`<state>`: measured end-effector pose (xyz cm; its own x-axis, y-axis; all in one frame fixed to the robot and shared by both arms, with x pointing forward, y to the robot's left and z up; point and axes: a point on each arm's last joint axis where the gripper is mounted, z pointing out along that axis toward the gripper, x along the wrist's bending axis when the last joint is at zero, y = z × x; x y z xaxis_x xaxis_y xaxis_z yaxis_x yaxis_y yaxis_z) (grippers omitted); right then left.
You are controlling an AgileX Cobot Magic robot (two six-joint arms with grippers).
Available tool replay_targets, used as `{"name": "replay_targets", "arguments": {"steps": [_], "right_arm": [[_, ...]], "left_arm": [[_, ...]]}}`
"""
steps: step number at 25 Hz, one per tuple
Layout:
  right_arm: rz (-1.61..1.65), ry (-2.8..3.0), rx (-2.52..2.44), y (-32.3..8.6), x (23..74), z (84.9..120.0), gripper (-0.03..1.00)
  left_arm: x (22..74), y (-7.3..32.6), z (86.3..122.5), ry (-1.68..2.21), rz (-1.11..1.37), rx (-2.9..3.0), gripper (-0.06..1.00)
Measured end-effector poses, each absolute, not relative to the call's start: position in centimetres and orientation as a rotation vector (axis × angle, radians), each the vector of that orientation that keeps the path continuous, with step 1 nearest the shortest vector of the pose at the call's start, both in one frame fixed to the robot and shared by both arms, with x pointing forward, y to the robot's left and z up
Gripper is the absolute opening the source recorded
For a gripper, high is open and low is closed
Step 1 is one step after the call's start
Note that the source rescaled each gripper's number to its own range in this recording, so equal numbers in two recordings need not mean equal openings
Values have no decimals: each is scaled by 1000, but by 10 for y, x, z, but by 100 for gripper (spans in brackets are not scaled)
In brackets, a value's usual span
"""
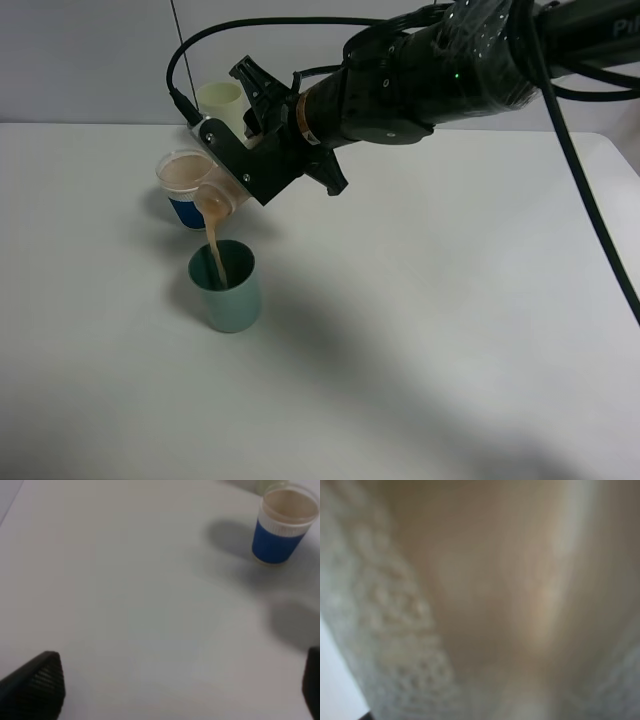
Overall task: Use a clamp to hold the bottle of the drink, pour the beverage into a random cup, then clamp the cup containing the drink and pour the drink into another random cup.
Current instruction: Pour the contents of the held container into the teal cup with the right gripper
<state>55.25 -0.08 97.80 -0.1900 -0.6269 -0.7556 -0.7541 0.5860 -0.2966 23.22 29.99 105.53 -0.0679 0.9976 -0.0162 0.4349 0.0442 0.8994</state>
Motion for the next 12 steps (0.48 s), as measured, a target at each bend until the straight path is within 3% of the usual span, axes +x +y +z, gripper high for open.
{"name": "replay_targets", "arguments": {"steps": [12], "right_arm": [[172,1903,-1109,-1,553,978,0]], "left_arm": [[232,300,1055,1599,984,1478,84]]}}
